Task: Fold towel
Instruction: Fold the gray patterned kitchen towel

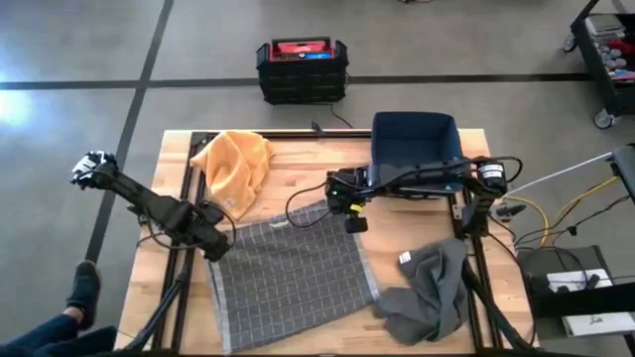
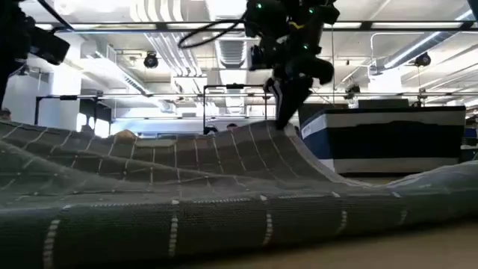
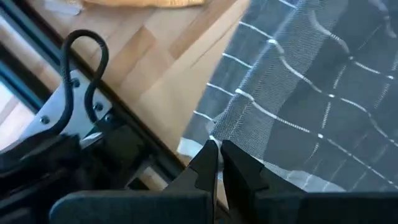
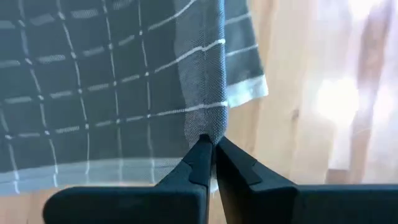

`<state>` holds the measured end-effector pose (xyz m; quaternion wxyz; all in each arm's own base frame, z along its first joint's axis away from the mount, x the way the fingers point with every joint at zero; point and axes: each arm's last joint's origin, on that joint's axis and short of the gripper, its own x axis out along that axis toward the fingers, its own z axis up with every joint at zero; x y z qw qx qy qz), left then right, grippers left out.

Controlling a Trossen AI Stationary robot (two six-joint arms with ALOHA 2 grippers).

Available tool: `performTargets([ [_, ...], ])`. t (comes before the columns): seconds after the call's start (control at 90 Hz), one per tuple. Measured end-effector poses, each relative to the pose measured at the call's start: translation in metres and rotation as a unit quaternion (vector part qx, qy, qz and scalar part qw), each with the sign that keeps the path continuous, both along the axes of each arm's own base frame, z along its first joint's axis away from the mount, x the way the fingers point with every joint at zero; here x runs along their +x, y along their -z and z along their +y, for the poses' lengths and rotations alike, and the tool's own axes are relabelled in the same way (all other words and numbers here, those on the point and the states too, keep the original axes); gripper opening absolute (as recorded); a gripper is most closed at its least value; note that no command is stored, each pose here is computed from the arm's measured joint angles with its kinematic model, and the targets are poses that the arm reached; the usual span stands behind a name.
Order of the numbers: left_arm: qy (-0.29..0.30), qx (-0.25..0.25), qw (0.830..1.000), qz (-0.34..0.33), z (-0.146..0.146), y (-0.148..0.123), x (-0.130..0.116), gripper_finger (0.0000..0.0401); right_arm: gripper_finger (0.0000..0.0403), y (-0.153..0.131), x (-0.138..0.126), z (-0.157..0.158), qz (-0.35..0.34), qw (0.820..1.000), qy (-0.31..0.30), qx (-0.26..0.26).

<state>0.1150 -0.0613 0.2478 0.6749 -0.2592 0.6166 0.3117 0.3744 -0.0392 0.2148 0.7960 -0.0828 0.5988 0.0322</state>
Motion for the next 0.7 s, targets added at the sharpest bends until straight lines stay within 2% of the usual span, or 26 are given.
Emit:
performTargets([
  [0.167, 0.013, -0.029, 0.999, -0.015, -0.007, -0.026, -0.001, 0.0000, 0.0000, -0.018, 0.008, 0.003, -0.033, 0.999, -0.018, 0.024],
  [0.267, 0.010, -0.036, 0.999, 0.004, -0.010, -0.031, -0.007, 0.0000, 0.0000, -0.018, 0.011, 0.004, -0.048, 0.998, -0.022, 0.027],
  [0.378, -0.011, -0.015, 0.999, 0.041, -0.011, -0.027, -0.017, 0.0000, 0.0000, -0.008, 0.011, 0.000, -0.045, 0.999, -0.015, 0.028],
  [0.589, -0.017, -0.016, 0.999, 0.037, -0.013, -0.012, -0.018, 0.0000, 0.0000, 0.026, 0.009, -0.012, 0.006, 1.000, 0.012, 0.021],
  [0.7, -0.017, -0.008, 0.998, 0.056, -0.012, -0.002, -0.019, 0.0000, 0.0000, 0.033, 0.013, -0.015, 0.004, 1.000, 0.014, 0.012],
])
